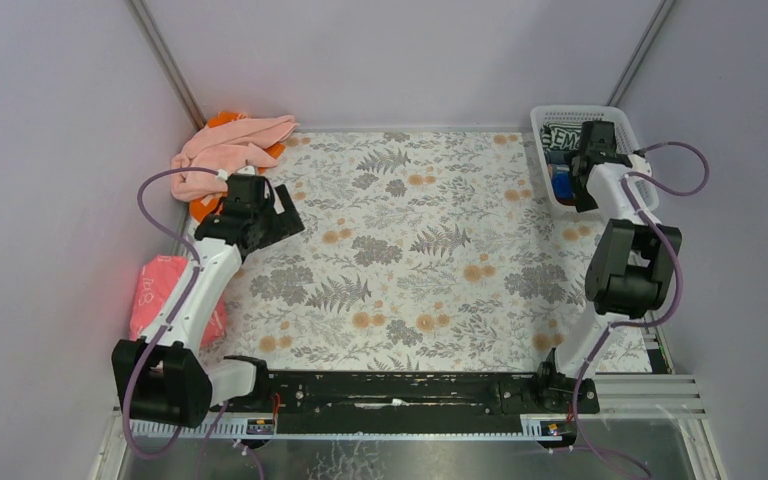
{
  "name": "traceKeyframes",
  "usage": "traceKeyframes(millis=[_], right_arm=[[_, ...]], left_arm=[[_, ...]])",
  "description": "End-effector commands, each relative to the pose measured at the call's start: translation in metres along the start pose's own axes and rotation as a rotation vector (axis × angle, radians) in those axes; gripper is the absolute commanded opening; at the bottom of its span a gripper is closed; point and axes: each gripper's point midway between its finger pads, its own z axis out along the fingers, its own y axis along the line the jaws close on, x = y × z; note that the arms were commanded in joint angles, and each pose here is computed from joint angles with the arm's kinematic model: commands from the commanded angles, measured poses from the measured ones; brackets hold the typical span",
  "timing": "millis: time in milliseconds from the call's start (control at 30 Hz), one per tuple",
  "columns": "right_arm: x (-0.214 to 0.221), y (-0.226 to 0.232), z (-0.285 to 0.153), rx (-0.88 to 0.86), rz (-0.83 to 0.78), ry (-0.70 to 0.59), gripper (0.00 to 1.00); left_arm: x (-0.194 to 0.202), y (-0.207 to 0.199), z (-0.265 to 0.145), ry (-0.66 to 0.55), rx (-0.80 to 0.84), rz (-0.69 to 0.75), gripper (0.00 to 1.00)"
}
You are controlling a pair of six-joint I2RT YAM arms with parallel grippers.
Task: Roll the towels
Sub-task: Place the towel in the bin, then reset both arms
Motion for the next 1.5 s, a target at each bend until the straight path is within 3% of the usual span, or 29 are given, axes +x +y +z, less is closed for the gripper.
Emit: traceKeyframes(millis=[0, 267, 400, 567, 967, 1467], right_arm=[[-0.028, -0.01, -0.052, -0.066, -0.016, -0.068, 0.99], [-0.036, -0.059, -0.157, -0.375, -0.273, -0.097, 0.99], [-0.042, -0.079, -0.222, -0.631, -0.344, -0.196, 0.99], [-0.029, -0.101, -0.269, -0.773, -0.531, -0.272, 0.99], [0.002, -0.138, -0.285, -0.962, -0.607, -0.35, 0.99], [0.004, -0.138, -0.279, -0.943, -0.621, -0.345, 0.99]], left_arm=[[-0.015, -0.007, -0.011, -0.069, 0.044, -0.015, 0.99], [-0.021, -0.013, -0.051, -0.161, 0.131, -0.043, 1.0], [-0.022, -0.014, -0.074, -0.214, 0.176, -0.054, 1.0], [-0.024, -0.021, -0.112, -0.311, 0.289, -0.066, 1.0], [0.001, 0.003, -0.148, -0.454, 0.324, -0.1, 1.0], [-0.001, -0.002, -0.155, -0.501, 0.375, -0.064, 1.0]])
